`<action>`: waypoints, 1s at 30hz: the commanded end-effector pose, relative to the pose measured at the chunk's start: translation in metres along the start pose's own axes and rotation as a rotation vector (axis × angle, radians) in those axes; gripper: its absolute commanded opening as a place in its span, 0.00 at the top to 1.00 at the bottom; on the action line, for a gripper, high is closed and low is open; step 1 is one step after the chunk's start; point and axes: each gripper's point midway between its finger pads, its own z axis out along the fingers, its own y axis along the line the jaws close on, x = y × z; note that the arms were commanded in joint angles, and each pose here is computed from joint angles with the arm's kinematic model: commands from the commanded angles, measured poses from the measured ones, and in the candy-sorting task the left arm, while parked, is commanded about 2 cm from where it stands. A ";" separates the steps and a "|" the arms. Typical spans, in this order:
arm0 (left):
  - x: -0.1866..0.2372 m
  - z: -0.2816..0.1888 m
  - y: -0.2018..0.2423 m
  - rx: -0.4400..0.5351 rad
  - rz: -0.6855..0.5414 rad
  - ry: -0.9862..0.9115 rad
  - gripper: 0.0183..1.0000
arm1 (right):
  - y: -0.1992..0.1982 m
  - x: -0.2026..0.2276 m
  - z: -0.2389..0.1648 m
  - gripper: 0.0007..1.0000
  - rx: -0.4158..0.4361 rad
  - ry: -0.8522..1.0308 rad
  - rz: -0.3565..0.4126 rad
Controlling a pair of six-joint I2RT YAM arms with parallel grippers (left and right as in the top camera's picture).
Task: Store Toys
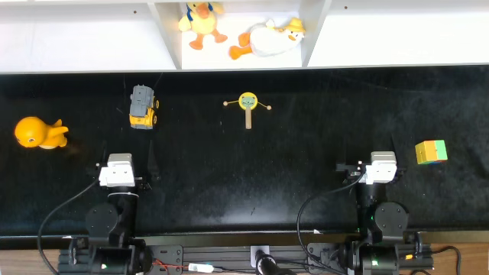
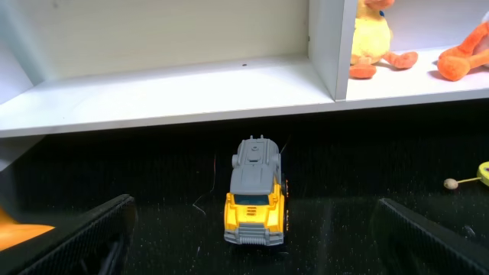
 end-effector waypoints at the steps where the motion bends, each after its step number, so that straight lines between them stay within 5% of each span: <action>1: -0.001 0.000 0.003 -0.018 -0.014 -0.012 0.00 | 0.002 0.004 0.000 0.01 -0.005 0.002 0.001; 9: -0.026 -0.010 0.002 0.010 -0.047 -0.004 0.00 | 0.002 0.004 0.000 0.00 -0.005 0.002 0.001; 17: -0.046 -0.024 0.025 -0.048 -0.038 0.379 0.01 | 0.002 0.004 0.000 0.01 -0.005 0.002 0.001; 24: -0.069 0.003 0.044 0.060 0.094 0.503 0.01 | 0.002 0.004 0.000 0.00 -0.005 0.002 0.001; 30: -0.082 0.014 0.083 0.108 0.052 0.472 0.01 | 0.002 0.004 0.000 0.00 -0.005 0.002 0.001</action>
